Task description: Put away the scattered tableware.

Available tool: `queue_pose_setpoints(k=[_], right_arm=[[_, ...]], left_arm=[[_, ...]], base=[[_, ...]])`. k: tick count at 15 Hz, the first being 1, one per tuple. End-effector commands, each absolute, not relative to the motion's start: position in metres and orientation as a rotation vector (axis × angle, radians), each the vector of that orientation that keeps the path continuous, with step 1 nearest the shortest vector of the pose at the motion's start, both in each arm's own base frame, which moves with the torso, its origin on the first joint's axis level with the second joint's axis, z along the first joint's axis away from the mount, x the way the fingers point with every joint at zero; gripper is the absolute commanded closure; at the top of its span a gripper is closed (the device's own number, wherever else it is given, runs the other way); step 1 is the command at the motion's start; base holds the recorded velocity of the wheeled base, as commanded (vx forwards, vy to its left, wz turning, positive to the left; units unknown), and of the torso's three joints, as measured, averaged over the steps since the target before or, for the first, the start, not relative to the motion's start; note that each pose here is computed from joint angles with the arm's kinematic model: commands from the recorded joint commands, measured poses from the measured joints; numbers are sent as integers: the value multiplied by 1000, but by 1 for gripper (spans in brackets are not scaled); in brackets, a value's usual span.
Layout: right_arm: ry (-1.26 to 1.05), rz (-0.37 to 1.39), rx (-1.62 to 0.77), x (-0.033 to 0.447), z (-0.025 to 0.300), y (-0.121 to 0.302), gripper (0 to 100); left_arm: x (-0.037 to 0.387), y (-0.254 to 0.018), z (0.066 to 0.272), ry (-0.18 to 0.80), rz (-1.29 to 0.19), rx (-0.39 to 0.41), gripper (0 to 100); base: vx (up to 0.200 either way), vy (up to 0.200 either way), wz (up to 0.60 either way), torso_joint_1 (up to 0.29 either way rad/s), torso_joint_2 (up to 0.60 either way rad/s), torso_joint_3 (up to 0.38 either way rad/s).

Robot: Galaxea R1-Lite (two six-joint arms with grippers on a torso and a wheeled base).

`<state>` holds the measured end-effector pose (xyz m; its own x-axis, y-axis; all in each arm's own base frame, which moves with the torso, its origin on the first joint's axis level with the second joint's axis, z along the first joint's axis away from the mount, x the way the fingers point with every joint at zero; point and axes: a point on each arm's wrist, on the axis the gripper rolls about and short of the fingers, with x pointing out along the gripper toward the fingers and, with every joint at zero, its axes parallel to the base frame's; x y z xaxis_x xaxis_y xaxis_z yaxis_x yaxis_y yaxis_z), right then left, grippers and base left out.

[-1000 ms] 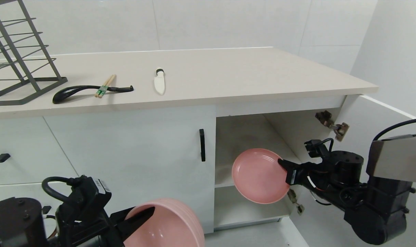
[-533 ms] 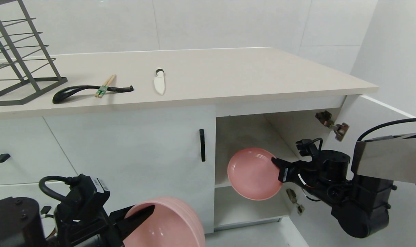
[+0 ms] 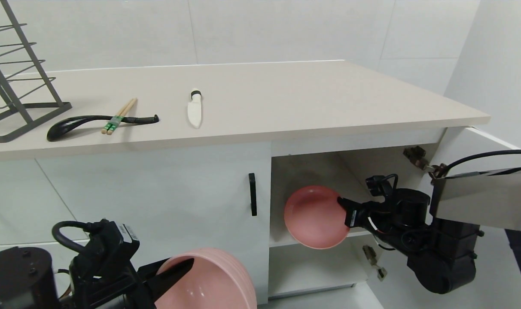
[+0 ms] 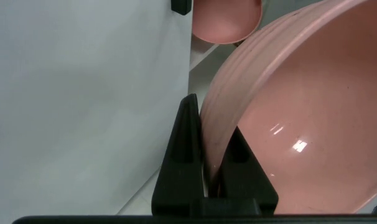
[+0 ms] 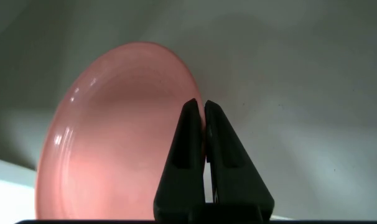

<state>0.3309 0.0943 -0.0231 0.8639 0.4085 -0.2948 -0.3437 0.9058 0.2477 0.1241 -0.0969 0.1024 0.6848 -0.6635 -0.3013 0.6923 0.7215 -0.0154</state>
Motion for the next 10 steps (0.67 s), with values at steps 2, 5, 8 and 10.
queue_pose_setpoints(k=[2, 5, 8, 10], right_arm=[[344, 404, 189, 340, -34, 99, 100], [352, 404, 190, 345, -43, 101, 100], [363, 398, 203, 349, -53, 102, 100], [357, 398, 207, 352, -54, 102, 100]], left_arm=[[124, -97, 102, 297, -760, 103, 100], [124, -97, 102, 298, -760, 103, 100], [124, -97, 101, 309, -758, 106, 100], [124, -97, 101, 309, -759, 106, 100]], base=[[0, 0, 0, 0, 0, 0], [0, 0, 0, 0, 0, 0], [0, 0, 0, 0, 0, 0], [0, 0, 0, 0, 0, 0]])
